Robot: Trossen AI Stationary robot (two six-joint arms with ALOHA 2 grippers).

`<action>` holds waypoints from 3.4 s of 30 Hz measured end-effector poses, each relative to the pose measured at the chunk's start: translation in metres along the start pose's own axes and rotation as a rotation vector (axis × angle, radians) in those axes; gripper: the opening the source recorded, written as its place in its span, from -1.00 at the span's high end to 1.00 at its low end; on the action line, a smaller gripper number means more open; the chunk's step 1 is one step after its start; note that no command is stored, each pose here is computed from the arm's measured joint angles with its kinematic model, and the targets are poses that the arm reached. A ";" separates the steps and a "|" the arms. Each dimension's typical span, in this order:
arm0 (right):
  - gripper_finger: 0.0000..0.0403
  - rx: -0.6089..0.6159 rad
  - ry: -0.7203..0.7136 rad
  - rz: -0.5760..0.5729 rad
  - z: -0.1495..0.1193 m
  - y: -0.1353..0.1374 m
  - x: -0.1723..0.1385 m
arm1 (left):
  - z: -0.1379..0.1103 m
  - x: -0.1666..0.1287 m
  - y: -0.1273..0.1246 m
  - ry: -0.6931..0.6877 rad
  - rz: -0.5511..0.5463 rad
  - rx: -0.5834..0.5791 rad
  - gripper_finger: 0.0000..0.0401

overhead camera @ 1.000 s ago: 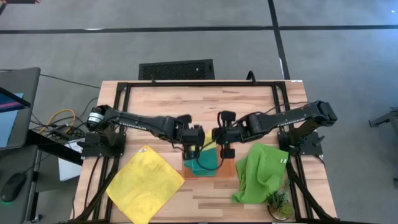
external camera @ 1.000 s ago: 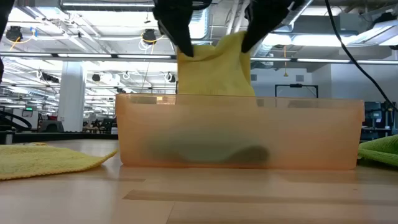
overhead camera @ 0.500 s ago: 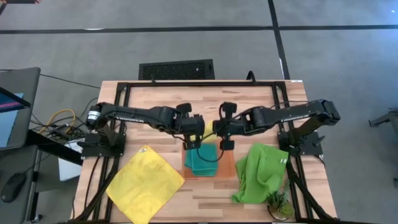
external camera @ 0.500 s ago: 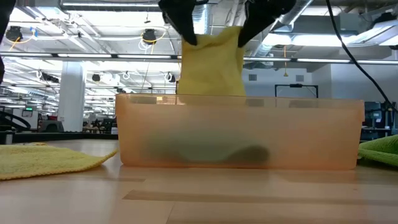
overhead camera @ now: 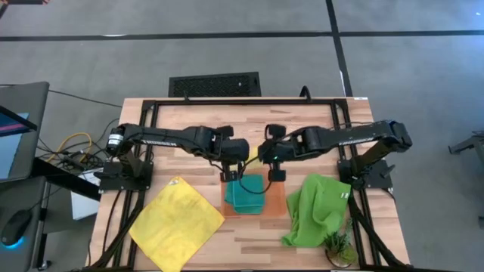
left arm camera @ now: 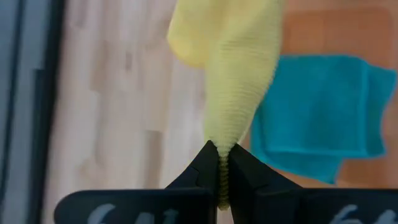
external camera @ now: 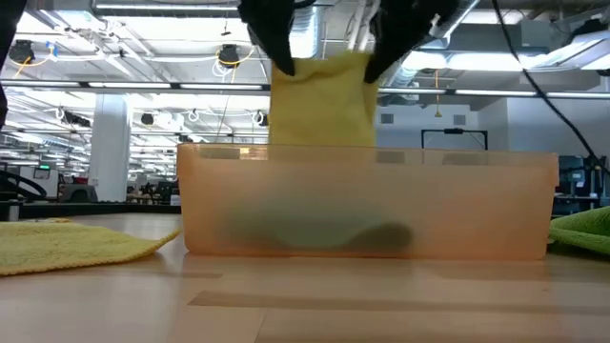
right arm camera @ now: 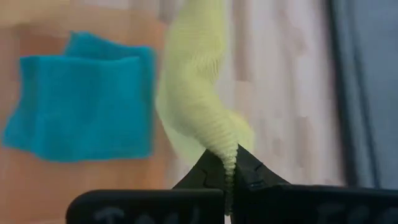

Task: Fold microfiber towels
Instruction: Put the top yellow towel into the bin, then fold the yellow towel

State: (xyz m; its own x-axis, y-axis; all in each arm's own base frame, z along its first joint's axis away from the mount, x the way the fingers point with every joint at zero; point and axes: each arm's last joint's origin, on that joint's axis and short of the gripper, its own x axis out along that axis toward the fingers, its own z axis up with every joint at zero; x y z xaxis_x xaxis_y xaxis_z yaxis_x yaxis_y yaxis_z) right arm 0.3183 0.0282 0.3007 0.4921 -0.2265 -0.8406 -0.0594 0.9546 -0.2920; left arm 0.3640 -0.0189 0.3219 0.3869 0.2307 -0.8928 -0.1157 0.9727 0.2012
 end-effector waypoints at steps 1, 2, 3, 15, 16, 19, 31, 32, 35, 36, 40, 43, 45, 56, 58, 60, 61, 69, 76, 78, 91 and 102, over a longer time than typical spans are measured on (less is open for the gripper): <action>0.94 -0.011 0.039 0.015 -0.004 0.004 0.002 | -0.002 0.002 -0.003 0.015 -0.018 -0.003 1.00; 0.94 -0.020 0.063 0.027 -0.006 0.008 0.004 | -0.004 0.005 -0.006 0.023 -0.035 -0.006 1.00; 0.94 -0.022 0.056 0.035 -0.003 0.011 0.006 | -0.006 0.007 -0.009 0.032 -0.051 -0.005 1.00; 0.94 -0.054 0.088 0.182 0.000 0.050 0.016 | -0.017 0.008 -0.048 0.060 -0.172 0.034 1.00; 0.94 -0.050 0.084 0.188 0.000 0.052 0.015 | -0.018 0.009 -0.052 0.051 -0.184 0.040 1.00; 0.94 -0.033 0.091 0.195 -0.001 0.057 0.013 | -0.021 0.014 -0.062 0.042 -0.210 0.041 1.00; 0.94 -0.031 0.027 0.269 -0.014 0.084 0.035 | -0.044 0.052 -0.090 0.039 -0.285 0.008 1.00; 0.94 -0.030 0.017 0.276 -0.014 0.085 0.036 | -0.046 0.054 -0.092 0.036 -0.298 0.009 1.00; 0.94 -0.030 0.004 0.297 -0.017 0.089 0.041 | -0.051 0.061 -0.095 0.030 -0.314 0.013 1.00; 0.94 -0.030 -0.001 0.299 -0.019 0.090 0.043 | -0.052 0.064 -0.096 0.028 -0.315 0.013 1.00; 0.94 -0.027 -0.011 0.308 -0.025 0.092 0.051 | -0.057 0.071 -0.097 0.023 -0.318 0.011 1.00; 0.94 -0.024 -0.022 0.355 -0.029 0.096 0.057 | -0.059 0.074 -0.098 0.022 -0.324 0.021 1.00; 0.94 -0.024 -0.029 0.377 -0.031 0.097 0.059 | -0.059 0.075 -0.098 0.013 -0.330 0.034 1.00; 0.91 0.058 -0.023 0.434 -0.041 0.092 0.073 | -0.059 0.094 -0.107 0.048 -0.354 0.009 1.00; 0.89 0.060 -0.021 0.433 -0.041 0.092 0.073 | -0.058 0.096 -0.107 0.047 -0.353 -0.009 0.98; 0.87 0.060 -0.025 0.434 -0.040 0.092 0.073 | -0.058 0.097 -0.107 0.050 -0.351 -0.009 0.94; 0.86 0.061 -0.028 0.434 -0.040 0.092 0.072 | -0.058 0.096 -0.107 0.053 -0.351 -0.012 0.91; 0.71 0.056 -0.021 0.434 -0.041 0.090 0.073 | -0.062 0.097 -0.106 0.082 -0.326 -0.010 0.63; 0.37 0.062 -0.024 0.415 -0.040 0.090 0.073 | -0.064 0.097 -0.105 0.108 -0.314 -0.017 0.30; 0.23 0.067 -0.022 0.416 -0.040 0.090 0.073 | -0.064 0.097 -0.105 0.118 -0.332 -0.033 0.23; -0.21 0.108 0.028 0.470 -0.024 0.086 0.053 | -0.063 0.083 -0.102 0.124 -0.405 -0.072 0.15; -0.21 0.050 -0.093 0.403 0.010 0.071 0.013 | -0.078 0.014 -0.088 0.047 -0.254 -0.231 0.15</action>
State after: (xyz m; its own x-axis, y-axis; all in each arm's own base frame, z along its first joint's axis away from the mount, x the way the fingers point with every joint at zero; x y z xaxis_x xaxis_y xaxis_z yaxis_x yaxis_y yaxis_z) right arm 0.3293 0.0953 0.2741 0.5146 0.1830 -0.8377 -0.2222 0.9720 0.0759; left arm 0.3084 -0.1034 0.2599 0.3881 -0.0247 -0.9213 -0.2269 0.9663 -0.1215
